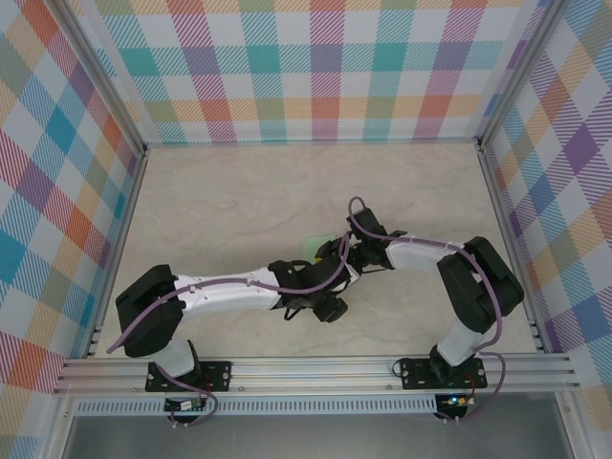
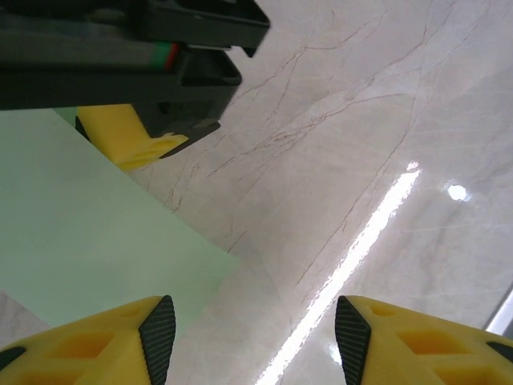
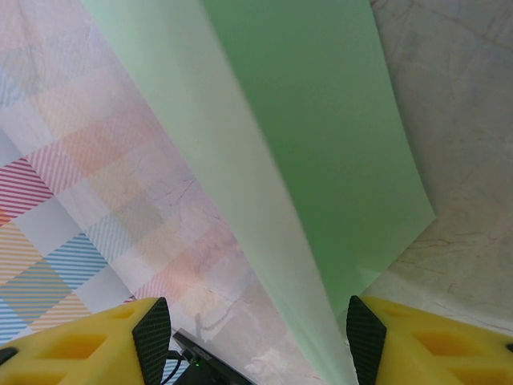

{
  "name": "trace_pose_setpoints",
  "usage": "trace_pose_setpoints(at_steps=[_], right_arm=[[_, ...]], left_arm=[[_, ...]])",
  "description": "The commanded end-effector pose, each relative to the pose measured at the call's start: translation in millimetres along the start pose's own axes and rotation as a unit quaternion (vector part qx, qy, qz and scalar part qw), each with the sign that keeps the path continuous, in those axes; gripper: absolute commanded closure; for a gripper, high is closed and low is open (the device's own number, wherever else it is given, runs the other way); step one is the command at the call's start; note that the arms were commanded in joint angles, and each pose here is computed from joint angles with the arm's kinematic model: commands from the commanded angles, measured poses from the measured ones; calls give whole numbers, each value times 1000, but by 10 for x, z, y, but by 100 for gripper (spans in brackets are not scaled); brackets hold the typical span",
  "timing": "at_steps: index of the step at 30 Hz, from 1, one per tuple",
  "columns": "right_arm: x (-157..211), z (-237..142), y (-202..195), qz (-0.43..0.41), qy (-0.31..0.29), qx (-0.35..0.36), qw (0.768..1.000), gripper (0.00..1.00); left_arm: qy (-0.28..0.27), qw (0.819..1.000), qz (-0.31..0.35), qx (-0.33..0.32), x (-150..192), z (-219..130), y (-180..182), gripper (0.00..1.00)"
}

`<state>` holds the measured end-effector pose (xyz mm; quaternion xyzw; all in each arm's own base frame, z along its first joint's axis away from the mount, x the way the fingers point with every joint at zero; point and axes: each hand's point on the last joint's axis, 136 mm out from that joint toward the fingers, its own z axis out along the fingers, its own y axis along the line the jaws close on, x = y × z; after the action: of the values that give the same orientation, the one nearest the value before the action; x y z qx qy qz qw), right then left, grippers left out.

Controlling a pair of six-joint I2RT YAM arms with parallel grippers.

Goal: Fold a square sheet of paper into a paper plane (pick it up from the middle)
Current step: Third fold the triangle at the center of the table.

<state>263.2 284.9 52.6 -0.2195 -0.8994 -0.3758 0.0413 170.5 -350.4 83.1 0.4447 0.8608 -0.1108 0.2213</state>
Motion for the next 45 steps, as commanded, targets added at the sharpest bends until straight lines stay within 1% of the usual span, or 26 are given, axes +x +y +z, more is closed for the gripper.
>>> trace_pose_setpoints(at_steps=[1, 3, 9, 14, 16, 19, 20, 22, 24, 28, 29, 34, 39, 41, 45], right_arm=[[8, 5, 111, -5, 8, -12, 1000, 38], [4, 2, 124, -6, 7, -13, 1000, 38], [5, -2, 132, -6, 7, -14, 1000, 38], [9, 0, 116, -5, 8, -12, 1000, 38], [10, -8, 122, -5, 7, -12, 1000, 38], [12, -16, 104, -5, 5, -8, 1000, 38], [14, -17, 97, -6, 5, -7, 1000, 38], [10, -22, 88, -5, 3, -5, 1000, 38], [7, -22, 78, -6, 2, -2, 1000, 38], [-4, -19, 34, -5, -1, 8, 1000, 38], [-11, -25, 30, -6, -3, 9, 1000, 38], [-27, -73, -30, -11, -11, 32, 999, 38], [-79, -200, -63, -23, -25, 45, 998, 35], [-115, -283, -76, -27, -36, 50, 998, 34], [-189, -434, -86, -40, -56, 64, 996, 34]], left_arm=[[19, 995, 51, -80, 146, 160, 107, 43], [19, 993, 59, -98, 174, 194, 116, 43], [-5, 988, 52, -146, 140, 200, 258, 44], [-18, 988, 50, -148, 74, 216, 251, 47], [-19, 988, 46, -148, 70, 233, 250, 51], [-24, 987, 41, -155, 54, 214, 275, 59], [-25, 986, 40, -158, 55, 204, 289, 63], [-30, 986, 38, -161, 48, 165, 302, 74], [-34, 986, 35, -158, 39, 129, 300, 81], [-38, 987, 30, -153, 25, 104, 303, 100], [-38, 987, 26, -151, 21, 102, 310, 100], [-36, 993, -8, -114, 14, 87, 349, 100], [-32, 997, -58, -26, -20, 22, 330, 100], [-27, 997, -77, 15, -29, 1, 318, 100], [-14, 991, -109, 71, -23, 1, 319, 100]])
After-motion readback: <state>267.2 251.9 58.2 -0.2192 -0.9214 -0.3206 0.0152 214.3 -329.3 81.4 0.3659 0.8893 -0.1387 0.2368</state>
